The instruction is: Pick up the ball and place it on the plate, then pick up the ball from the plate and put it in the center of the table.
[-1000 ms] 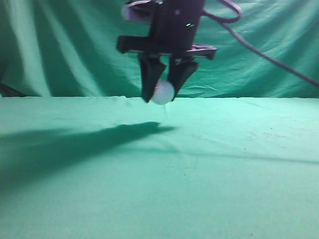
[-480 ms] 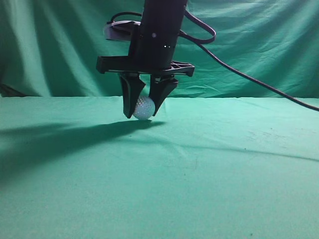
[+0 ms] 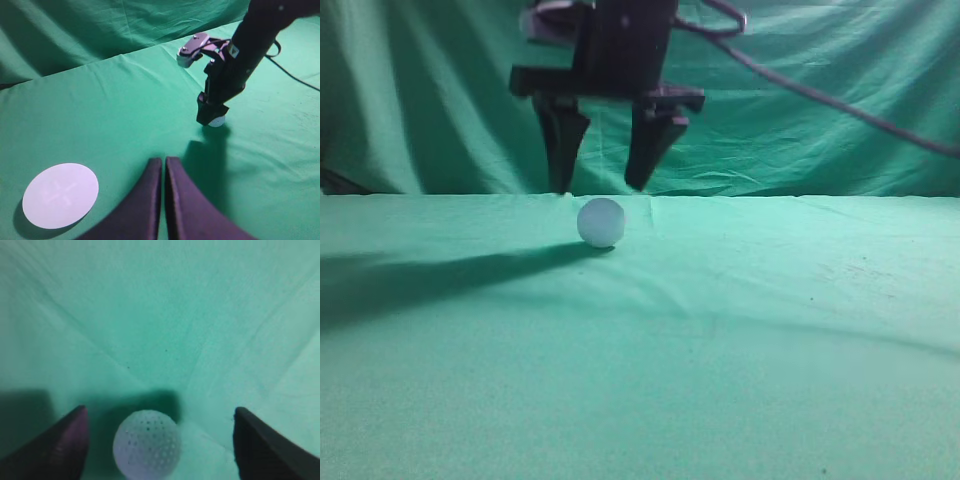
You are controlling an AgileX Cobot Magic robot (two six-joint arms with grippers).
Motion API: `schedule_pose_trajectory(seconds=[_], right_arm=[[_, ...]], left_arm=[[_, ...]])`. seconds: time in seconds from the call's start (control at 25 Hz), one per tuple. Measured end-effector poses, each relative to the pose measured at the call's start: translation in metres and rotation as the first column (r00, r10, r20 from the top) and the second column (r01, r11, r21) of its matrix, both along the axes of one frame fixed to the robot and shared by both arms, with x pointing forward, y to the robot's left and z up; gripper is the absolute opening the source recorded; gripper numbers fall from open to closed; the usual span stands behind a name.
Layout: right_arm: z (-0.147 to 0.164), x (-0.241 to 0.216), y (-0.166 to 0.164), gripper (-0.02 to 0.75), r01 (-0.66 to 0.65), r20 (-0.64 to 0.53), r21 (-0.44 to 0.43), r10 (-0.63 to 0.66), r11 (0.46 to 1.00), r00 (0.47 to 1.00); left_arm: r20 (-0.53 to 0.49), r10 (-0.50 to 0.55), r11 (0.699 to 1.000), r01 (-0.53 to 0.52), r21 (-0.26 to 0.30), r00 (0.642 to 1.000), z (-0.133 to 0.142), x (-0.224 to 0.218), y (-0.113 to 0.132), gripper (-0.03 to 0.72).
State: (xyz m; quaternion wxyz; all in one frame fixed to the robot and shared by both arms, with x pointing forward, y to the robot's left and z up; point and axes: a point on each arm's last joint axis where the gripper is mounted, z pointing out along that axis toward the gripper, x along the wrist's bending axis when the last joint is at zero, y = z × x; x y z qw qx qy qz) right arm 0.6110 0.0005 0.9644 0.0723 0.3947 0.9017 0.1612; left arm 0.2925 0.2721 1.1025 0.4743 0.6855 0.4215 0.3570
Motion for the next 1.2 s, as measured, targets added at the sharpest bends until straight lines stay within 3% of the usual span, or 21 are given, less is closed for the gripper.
schedule_pose_trajectory(seconds=[0.08,0.2,0.36,0.48,0.64,0.76,1.0,1.2], right_arm=[[0.02,0.0,0.0,0.532,-0.006,0.005,0.002,0.006,1.0,1.0],[0.062,-0.004,-0.004,0.367,-0.007,0.022,0.017,0.007,1.0,1.0],[0.126,-0.019,-0.03,0.092,0.043,0.065,0.064,-0.047,0.997,0.997],[0.171,-0.033,-0.056,0.0,0.086,0.109,0.102,-0.097,0.991,0.989],[0.222,-0.062,-0.083,0.0,0.094,0.2,0.159,-0.125,0.983,0.972],[0.241,-0.093,-0.104,0.0,0.09,0.219,0.185,-0.13,0.979,0.967],[0.237,-0.159,-0.15,0.0,0.077,0.282,0.245,-0.147,0.967,0.948],[0.215,-0.217,-0.191,0.0,0.038,0.39,0.341,-0.179,0.939,0.903]], left_arm=[[0.0,0.0,1.0,0.0,0.0,1.0,0.0,0.0,0.0,0.0],[0.0,0.001,1.0,-0.001,0.001,1.0,0.0,0.0,0.0,0.0],[-0.009,-0.005,1.0,0.005,-0.001,1.0,-0.001,0.0,0.0,0.0],[-0.036,-0.019,1.0,0.019,-0.002,0.999,-0.003,-0.002,-0.002,0.0],[-0.04,-0.033,0.999,0.034,0.006,0.999,-0.003,-0.002,-0.003,0.0],[-0.033,-0.054,0.998,0.055,0.006,0.998,-0.003,-0.003,-0.004,0.0],[-0.028,-0.076,0.997,0.077,0.019,0.997,-0.004,-0.003,-0.005,0.0],[-0.061,-0.143,0.989,0.141,-0.039,0.988,-0.031,-0.002,-0.011,0.0]])
